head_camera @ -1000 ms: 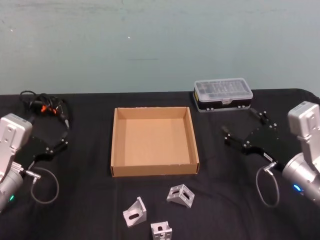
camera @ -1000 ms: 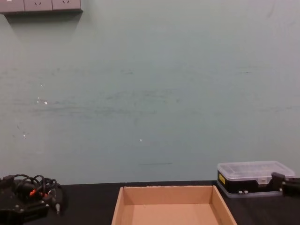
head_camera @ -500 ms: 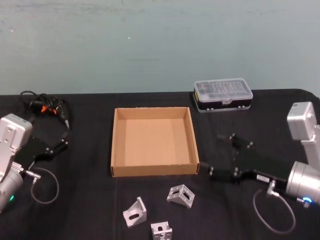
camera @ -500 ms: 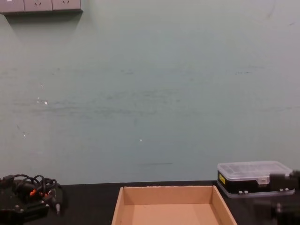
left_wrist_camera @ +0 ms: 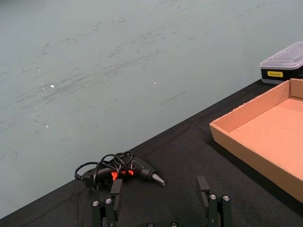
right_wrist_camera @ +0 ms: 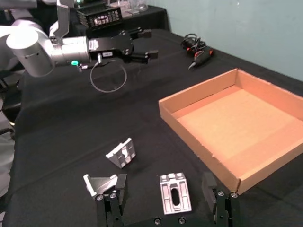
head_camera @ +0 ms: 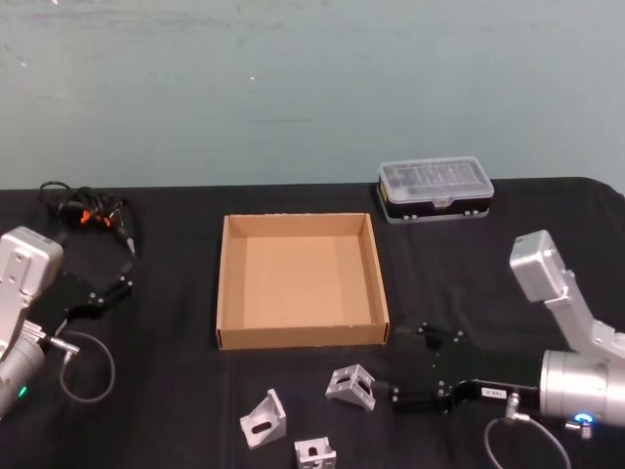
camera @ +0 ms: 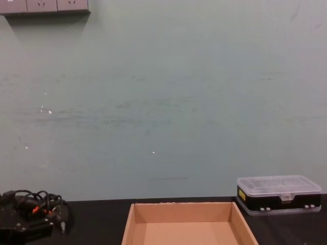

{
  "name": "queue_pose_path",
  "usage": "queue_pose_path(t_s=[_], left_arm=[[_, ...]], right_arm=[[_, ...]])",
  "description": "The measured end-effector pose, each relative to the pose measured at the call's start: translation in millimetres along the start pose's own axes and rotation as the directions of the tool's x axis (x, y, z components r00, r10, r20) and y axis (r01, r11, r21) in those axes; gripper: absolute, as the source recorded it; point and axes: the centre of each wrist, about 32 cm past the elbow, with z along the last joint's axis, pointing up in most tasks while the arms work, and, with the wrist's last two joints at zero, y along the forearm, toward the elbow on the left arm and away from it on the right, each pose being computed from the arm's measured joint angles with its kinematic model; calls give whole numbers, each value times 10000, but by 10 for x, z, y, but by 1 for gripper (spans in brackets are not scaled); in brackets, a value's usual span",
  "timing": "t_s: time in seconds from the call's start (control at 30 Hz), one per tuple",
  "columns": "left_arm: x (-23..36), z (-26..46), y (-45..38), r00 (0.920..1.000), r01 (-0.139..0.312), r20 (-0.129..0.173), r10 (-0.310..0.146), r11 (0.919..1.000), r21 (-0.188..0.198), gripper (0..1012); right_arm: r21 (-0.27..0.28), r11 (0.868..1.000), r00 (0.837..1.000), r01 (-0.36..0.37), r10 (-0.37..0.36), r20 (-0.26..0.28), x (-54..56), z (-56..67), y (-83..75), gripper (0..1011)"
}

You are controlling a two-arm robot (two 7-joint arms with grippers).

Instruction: Use one hand to pick up the angle iron from the table and place it into the box.

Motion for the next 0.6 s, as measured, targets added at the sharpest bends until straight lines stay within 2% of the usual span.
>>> queue_pose_path(t_s=[0.3, 0.6], left_arm=[[0, 0, 0, 10000, 1, 0, -1, 10000, 1, 1000], [0, 0, 0, 10000, 0, 0, 0, 10000, 1, 1000]], right_arm=[[-309, 9993, 9994, -229, 237, 260, 2, -62, 120, 1004], [-252, 9995, 9947, -211, 235, 998, -34, -73, 237, 1004]])
